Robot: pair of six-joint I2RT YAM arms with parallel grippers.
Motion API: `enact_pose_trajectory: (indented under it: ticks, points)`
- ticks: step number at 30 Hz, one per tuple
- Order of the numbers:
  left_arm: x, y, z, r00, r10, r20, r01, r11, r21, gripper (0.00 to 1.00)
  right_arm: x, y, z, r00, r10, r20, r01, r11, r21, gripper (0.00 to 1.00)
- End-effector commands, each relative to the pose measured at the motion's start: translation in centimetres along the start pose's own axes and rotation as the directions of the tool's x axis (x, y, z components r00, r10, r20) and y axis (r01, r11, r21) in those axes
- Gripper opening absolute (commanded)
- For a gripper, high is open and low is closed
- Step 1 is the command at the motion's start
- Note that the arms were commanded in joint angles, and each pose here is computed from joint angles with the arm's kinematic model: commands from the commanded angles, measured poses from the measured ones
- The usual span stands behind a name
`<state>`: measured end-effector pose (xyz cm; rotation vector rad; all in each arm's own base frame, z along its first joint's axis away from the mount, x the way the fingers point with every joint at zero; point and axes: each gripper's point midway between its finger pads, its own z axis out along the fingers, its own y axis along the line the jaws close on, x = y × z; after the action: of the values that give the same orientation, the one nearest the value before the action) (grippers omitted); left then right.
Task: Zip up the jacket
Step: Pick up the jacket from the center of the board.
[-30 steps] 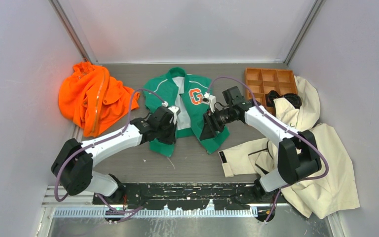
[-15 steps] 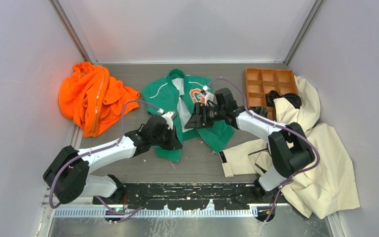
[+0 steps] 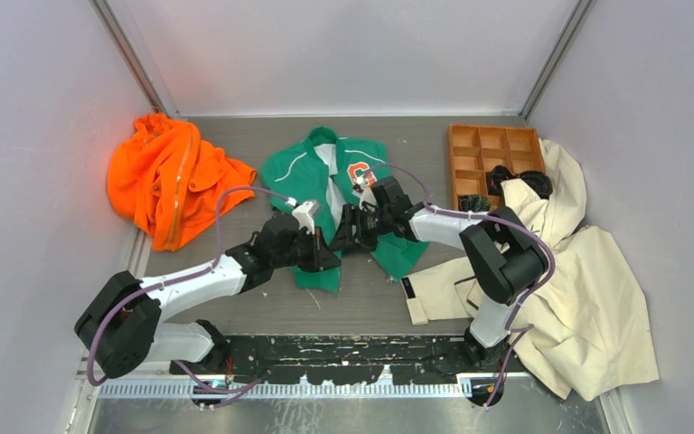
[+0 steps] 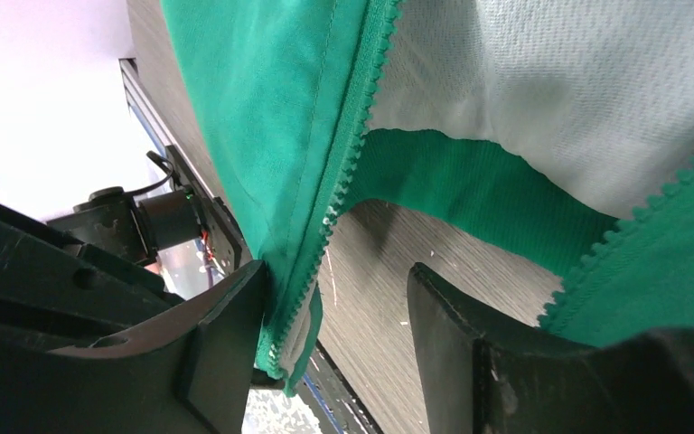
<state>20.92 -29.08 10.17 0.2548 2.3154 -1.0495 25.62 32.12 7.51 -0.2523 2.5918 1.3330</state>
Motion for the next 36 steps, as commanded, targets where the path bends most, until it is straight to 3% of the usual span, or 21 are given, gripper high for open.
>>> enact_pose_trajectory:
  ticks: [1, 4, 8, 10, 13, 19, 22, 26, 36]
  points:
    - [-1.7, -2.1, -0.1, 0.998, 0.000, 0.062, -0.006, 0.995, 0.095, 0.00, -1.2, 2.6, 0.5, 0.999, -0.023, 0.021, 0.025, 0.996, -0.080, 0.61]
    - [-1.8, -2.1, 0.1, 0.998, -0.004, 0.067, -0.002, 0.995, 0.095, 0.00, -0.7, 3.2, 0.8, 0.999, -0.034, 0.004, 0.034, 0.994, -0.102, 0.55]
    - [-2.1, -2.4, 0.1, 0.997, -0.011, 0.073, 0.003, 0.994, 0.107, 0.03, -0.1, 2.9, 1.3, 0.999, -0.037, -0.027, 0.034, 0.995, -0.092, 0.35]
    - [-2.2, -2.5, -0.1, 0.997, -0.013, 0.072, 0.005, 0.994, 0.108, 0.09, -0.1, 2.8, 1.4, 0.998, -0.041, -0.037, 0.038, 0.995, -0.087, 0.23]
    - [-2.0, -2.2, -1.0, 0.998, -0.008, 0.060, 0.002, 0.996, 0.089, 0.29, -0.4, 3.3, 1.0, 0.998, -0.053, -0.040, 0.048, 0.994, -0.103, 0.11]
    - [-1.3, -1.5, -4.5, 0.995, 0.066, 0.078, -0.071, 0.995, 0.066, 0.58, -1.7, 4.2, -0.5, 0.997, -0.073, -0.004, 0.072, 0.986, -0.153, 0.09]
    - [-0.7, 1.0, -6.2, 0.993, 0.082, 0.087, -0.077, 0.996, -0.053, 0.67, -1.5, 4.4, -0.6, 0.996, -0.089, -0.015, 0.085, 0.981, -0.176, 0.09]
    - [-0.3, 4.9, -8.0, 0.995, 0.018, 0.096, 0.001, 0.982, -0.188, 0.75, -1.0, 4.4, -0.7, 0.991, -0.129, -0.039, 0.118, 0.972, -0.202, 0.09]
    - [0.6, 8.0, -6.3, 0.972, -0.230, 0.050, 0.235, 0.963, -0.132, 0.83, -0.7, 4.8, -1.0, 0.985, -0.162, -0.056, 0.143, 0.957, -0.250, 0.10]
